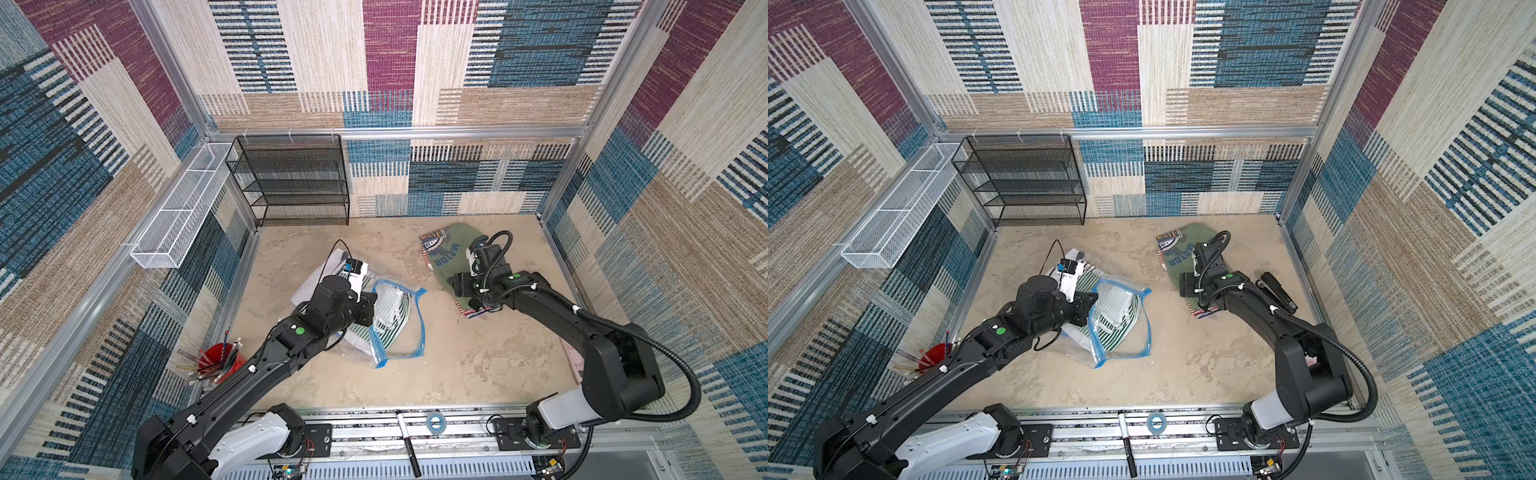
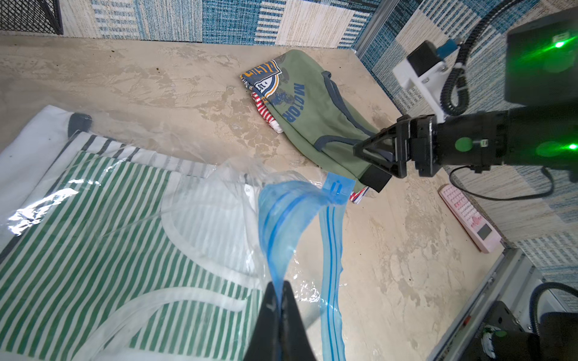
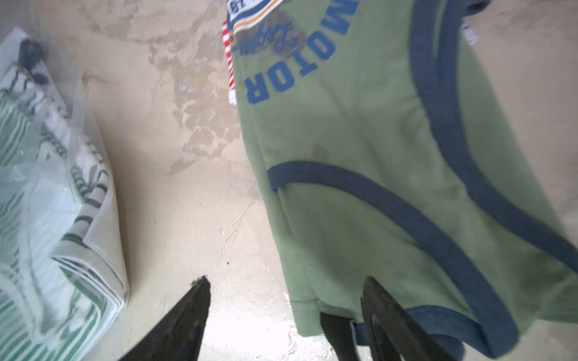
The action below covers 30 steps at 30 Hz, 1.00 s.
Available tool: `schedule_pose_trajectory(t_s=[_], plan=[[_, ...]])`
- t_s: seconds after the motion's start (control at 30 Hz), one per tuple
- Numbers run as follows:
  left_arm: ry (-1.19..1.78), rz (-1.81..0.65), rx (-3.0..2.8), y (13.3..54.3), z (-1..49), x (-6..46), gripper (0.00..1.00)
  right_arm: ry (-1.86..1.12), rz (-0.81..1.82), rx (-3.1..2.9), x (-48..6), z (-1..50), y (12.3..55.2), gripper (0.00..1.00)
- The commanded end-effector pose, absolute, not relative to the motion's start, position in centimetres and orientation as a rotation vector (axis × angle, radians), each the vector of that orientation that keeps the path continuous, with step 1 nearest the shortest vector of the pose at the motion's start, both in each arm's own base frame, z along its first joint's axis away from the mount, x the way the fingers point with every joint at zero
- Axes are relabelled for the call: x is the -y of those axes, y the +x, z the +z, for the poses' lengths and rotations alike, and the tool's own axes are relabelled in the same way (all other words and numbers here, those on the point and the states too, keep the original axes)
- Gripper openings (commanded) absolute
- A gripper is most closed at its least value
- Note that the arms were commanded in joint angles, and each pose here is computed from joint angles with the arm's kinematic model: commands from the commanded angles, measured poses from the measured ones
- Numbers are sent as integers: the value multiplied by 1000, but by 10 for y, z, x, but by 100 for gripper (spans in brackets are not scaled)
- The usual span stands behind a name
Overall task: Take the tank top out of the vacuum bag
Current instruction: Place the tank top on the tank top, then adjust the tank top.
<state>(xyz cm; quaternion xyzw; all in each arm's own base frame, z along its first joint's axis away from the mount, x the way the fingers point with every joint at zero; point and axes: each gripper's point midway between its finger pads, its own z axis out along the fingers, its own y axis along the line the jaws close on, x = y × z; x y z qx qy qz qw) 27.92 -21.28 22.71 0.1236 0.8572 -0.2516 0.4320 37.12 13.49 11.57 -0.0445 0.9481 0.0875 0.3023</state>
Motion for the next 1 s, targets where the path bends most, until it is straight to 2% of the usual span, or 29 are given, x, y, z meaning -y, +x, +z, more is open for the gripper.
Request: schedule_pose_trajectory(t_s=[0.0,0.2,0.33,0.6,0.97], plan=[[291,-642,-2126,280,228,213,0,-165,152,-2550,-133,98,368,78],[282,-647,-2123,278,227,212,0,-187,-36,-2575,-127,83,372,74],[276,-647,-2125,278,225,211,0,-225,-71,-2596,-131,75,373,66],[275,-648,-2131,279,221,212,0,-224,-176,-2630,-127,63,366,65],[281,-647,-2124,278,223,212,0,-221,-184,-2656,-128,49,366,46]])
